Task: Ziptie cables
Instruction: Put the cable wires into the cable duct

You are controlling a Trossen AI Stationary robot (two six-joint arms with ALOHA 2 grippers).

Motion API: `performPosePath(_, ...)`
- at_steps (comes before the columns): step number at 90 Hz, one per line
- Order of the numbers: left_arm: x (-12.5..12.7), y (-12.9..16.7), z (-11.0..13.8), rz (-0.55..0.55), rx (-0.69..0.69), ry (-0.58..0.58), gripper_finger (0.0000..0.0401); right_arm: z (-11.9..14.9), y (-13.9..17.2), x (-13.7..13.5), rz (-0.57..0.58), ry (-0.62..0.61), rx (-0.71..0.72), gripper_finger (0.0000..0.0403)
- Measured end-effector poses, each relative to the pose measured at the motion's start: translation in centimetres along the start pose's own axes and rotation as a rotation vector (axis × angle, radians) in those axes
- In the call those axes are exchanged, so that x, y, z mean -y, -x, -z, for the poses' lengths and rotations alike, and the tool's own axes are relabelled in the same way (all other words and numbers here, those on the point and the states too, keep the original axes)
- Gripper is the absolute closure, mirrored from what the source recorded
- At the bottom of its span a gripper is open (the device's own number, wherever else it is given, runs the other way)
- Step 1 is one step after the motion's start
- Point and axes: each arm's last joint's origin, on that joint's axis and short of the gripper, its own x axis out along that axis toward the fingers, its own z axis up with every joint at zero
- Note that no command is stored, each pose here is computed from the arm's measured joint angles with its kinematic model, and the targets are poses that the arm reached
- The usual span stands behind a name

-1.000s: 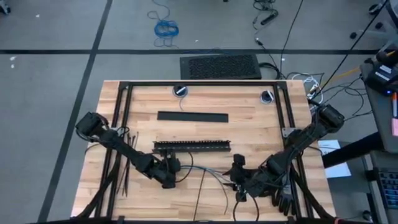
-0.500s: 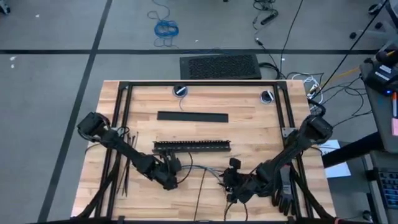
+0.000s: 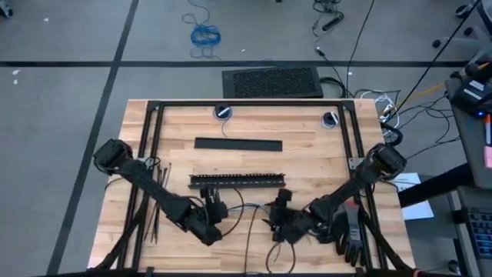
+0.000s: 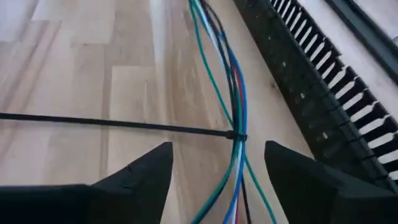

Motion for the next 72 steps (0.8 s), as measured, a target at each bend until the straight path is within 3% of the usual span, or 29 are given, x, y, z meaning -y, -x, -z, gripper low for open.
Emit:
performPosePath(24,0.6,1.3,-1.7,0.004,0.073,-0.031,0.0394,0.0,-1.1,1.0,0.027,-0.011,-0.029,0.0173)
performPosePath(42,1.3,2.7,-2.7,-0.018,0.148,-0.09,0.0394,0.1,-1.6,1.9,0.07,-0.036,-0.072,0.021)
performPosePath(58,1.7,3.7,-3.0,-0.069,0.194,-0.122,0.0394,0.8,-1.6,2.6,0.124,-0.119,-0.134,0.0265)
performPosePath(72,1.1,4.0,-2.6,-0.154,0.165,-0.119,0.0394,1.5,-1.2,2.5,0.151,-0.151,-0.177,0.0343)
